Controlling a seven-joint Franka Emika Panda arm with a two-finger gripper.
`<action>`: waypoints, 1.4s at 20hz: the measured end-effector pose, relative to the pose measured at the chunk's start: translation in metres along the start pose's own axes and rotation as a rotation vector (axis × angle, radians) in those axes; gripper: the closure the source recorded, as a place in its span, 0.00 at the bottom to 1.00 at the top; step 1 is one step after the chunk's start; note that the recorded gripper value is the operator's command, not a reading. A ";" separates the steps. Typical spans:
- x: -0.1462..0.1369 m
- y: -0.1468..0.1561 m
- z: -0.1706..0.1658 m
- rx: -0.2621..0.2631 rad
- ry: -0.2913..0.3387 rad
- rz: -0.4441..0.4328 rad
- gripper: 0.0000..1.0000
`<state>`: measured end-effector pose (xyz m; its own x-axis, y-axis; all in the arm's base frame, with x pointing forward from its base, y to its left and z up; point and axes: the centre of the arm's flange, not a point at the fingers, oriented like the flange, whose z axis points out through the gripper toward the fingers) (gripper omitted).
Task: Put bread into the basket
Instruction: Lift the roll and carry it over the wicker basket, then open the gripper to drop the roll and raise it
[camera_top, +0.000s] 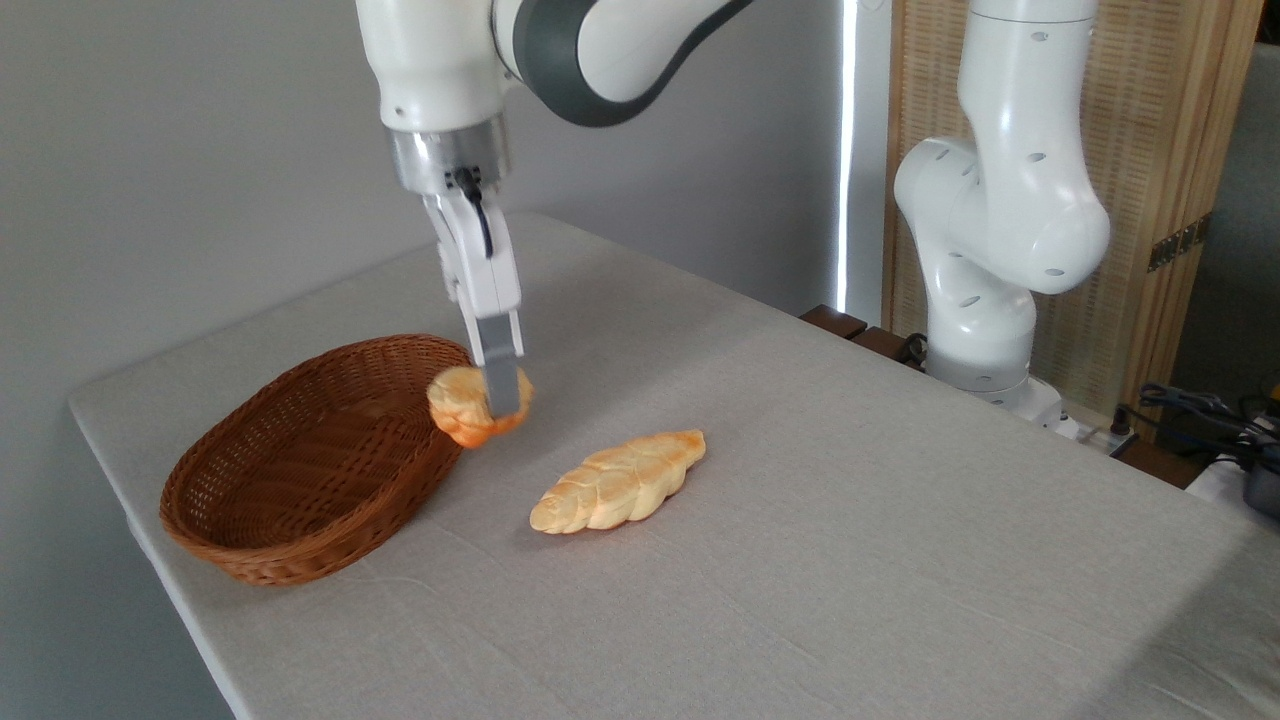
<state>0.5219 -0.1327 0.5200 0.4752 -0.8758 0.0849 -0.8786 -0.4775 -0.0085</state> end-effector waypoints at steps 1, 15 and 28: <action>0.005 0.000 -0.009 0.003 0.023 -0.064 0.47; 0.105 0.009 0.032 0.012 0.145 -0.586 0.12; 0.141 0.010 0.069 0.019 0.238 -0.677 0.00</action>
<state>0.5837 -0.2655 0.4630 0.8904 -0.3486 0.2925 -0.3925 -0.9136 0.1060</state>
